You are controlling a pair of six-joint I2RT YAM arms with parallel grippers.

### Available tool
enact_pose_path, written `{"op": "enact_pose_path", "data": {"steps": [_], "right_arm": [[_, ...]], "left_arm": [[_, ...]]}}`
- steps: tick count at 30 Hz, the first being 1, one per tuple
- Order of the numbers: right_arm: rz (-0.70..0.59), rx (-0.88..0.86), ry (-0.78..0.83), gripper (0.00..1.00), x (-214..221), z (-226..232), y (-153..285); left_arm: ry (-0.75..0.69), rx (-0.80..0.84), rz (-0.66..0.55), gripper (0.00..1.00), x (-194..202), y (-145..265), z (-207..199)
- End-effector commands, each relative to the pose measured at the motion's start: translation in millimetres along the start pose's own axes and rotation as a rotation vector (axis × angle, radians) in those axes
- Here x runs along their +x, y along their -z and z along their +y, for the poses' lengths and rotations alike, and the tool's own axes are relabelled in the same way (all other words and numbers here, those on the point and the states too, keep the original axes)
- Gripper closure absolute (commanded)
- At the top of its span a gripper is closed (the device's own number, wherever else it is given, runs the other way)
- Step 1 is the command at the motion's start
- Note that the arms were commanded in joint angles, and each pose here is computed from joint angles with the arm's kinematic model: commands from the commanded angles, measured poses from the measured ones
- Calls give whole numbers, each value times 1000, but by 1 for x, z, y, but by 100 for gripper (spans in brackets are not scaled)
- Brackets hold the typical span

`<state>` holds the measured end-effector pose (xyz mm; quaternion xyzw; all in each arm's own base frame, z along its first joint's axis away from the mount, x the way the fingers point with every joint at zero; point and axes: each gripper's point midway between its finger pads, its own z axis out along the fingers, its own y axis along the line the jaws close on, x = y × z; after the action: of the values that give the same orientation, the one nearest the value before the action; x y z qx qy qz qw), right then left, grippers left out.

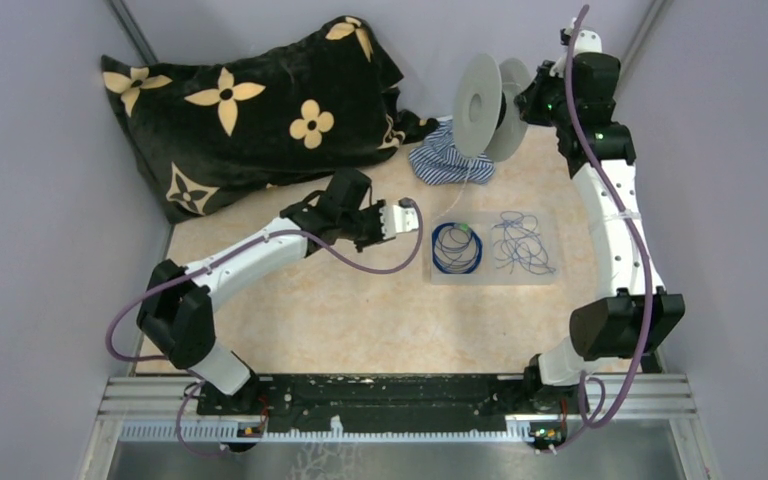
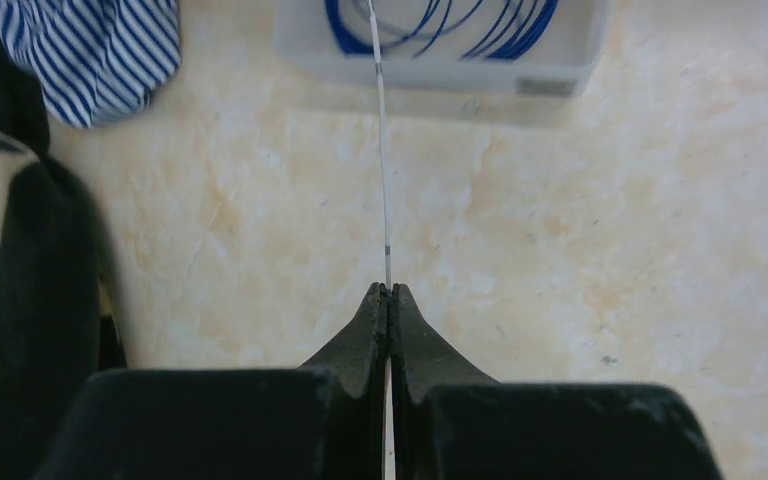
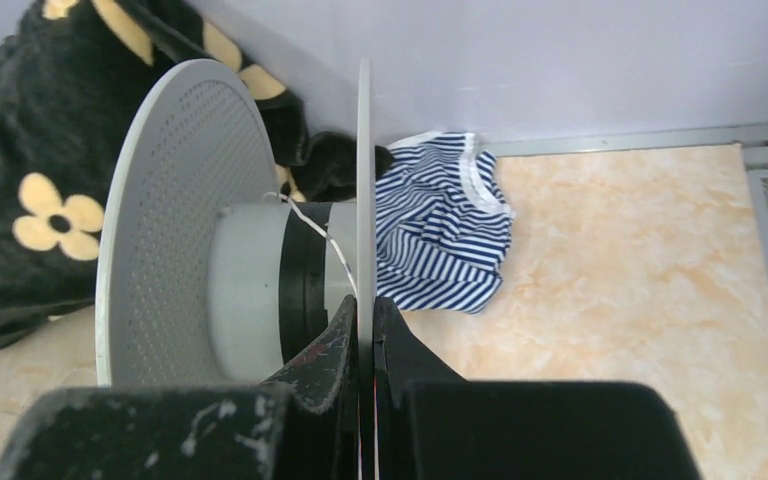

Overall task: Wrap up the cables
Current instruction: Wrap the cable around the cable reel.

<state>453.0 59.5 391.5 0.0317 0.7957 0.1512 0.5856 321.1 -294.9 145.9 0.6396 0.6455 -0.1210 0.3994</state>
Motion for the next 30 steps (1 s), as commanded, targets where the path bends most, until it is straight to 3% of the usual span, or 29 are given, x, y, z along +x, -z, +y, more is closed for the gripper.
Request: {"op": "enact_pose_path", "data": {"steps": [1,8,13,30], "right_arm": [[-191,37,68,100,-47,-3,6],[-182,83,155,100,-28,-2,-5],[-173,89,219,100,-13,7,-10],[-33,-25,367,100,57,23,1]], "left_arm": [[-95,107,-67,100,-55,13,-26],[-142,218,-151,100,-121,16,-60],[-89,242,-253,100,-159,29,-62],[64,-146,-417,100,-224,93,65]]}}
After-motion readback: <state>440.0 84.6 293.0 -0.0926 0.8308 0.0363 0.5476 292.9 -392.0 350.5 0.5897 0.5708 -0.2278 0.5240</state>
